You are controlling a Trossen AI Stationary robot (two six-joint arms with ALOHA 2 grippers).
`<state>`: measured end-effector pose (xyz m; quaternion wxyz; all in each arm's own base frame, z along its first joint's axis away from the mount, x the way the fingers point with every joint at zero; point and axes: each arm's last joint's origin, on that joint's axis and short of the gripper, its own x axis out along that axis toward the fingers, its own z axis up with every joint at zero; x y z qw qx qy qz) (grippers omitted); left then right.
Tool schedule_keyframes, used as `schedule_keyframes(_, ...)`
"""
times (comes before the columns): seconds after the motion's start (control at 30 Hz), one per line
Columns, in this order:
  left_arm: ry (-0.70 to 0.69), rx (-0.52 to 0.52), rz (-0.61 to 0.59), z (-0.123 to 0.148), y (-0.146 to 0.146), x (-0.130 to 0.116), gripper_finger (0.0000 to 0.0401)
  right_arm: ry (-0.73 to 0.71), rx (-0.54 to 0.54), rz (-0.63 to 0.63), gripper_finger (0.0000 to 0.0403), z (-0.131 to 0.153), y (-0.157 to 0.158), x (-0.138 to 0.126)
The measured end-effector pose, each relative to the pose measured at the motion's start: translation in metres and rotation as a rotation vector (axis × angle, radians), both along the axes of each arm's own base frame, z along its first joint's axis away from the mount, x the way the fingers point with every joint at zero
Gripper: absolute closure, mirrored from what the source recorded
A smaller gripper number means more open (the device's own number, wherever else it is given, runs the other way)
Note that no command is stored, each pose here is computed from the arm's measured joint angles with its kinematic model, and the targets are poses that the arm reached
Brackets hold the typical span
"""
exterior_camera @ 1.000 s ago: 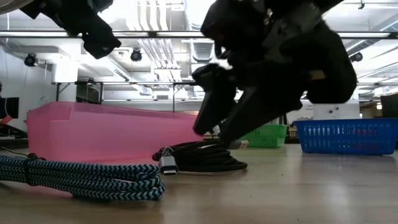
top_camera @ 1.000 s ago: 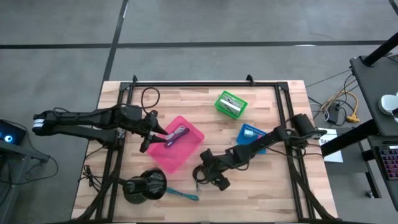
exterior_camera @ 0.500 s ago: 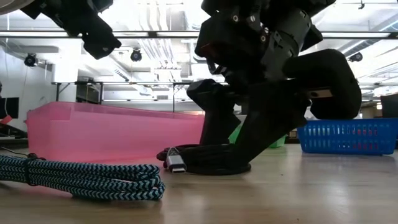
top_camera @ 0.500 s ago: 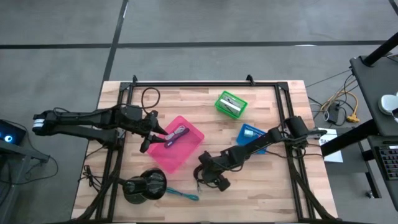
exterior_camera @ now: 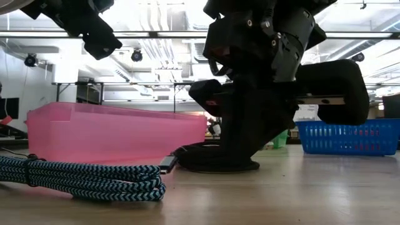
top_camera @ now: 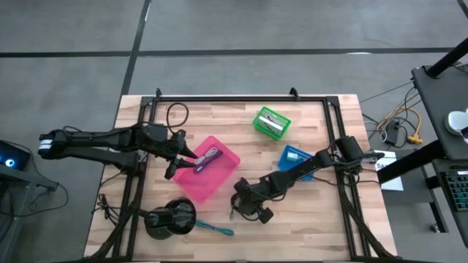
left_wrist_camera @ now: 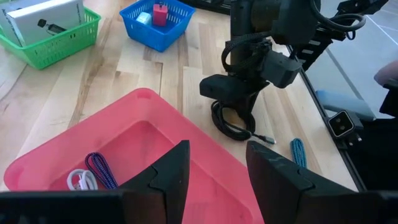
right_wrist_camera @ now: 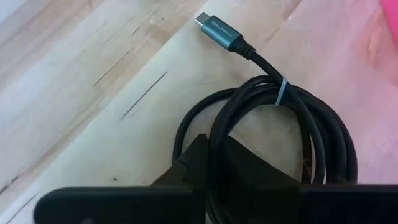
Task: Pick and place items into bin
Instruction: Put the black charger cable into the pink bin
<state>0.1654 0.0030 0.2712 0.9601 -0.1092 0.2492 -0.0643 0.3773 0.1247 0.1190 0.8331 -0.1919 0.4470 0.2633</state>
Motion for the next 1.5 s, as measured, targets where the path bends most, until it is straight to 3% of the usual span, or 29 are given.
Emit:
schedule_keyframes(0.23, 0.0, 0.0, 0.0, 0.0, 0.0, 0.0, 0.026, -0.005, -0.012, 0.014, 0.0389, 0.008, -0.001, -0.003)
schedule_keyframes(0.5, -0.002, 0.004, -0.002, 0.0, 0.0, 0.0, 0.026, -0.106, -0.007, 0.052, 0.0391, 0.047, -0.003, -0.01)
schedule_keyframes(0.8, -0.042, 0.02, -0.01, 0.003, 0.0, 0.002, 0.026, -0.322, 0.002, 0.122, 0.0391, 0.084, -0.005, -0.016)
schedule_keyframes(0.97, -0.116, 0.109, -0.052, 0.008, 0.0, 0.005, 0.026, -0.462, 0.042, 0.198, 0.0391, 0.097, -0.008, -0.018)
schedule_keyframes(1.13, -0.221, 0.231, -0.146, 0.012, -0.002, 0.015, 0.026, -0.605, 0.095, 0.287, 0.0391, 0.101, -0.016, -0.02)
schedule_keyframes(1.33, -0.388, 0.384, -0.366, 0.01, -0.008, 0.033, 0.026, -0.737, 0.184, 0.341, 0.0391, 0.104, -0.035, -0.016)
schedule_keyframes(1.5, -0.405, 0.4, -0.46, 0.003, -0.011, 0.046, 0.026, -0.818, 0.26, 0.406, 0.0391, 0.108, -0.048, -0.015)
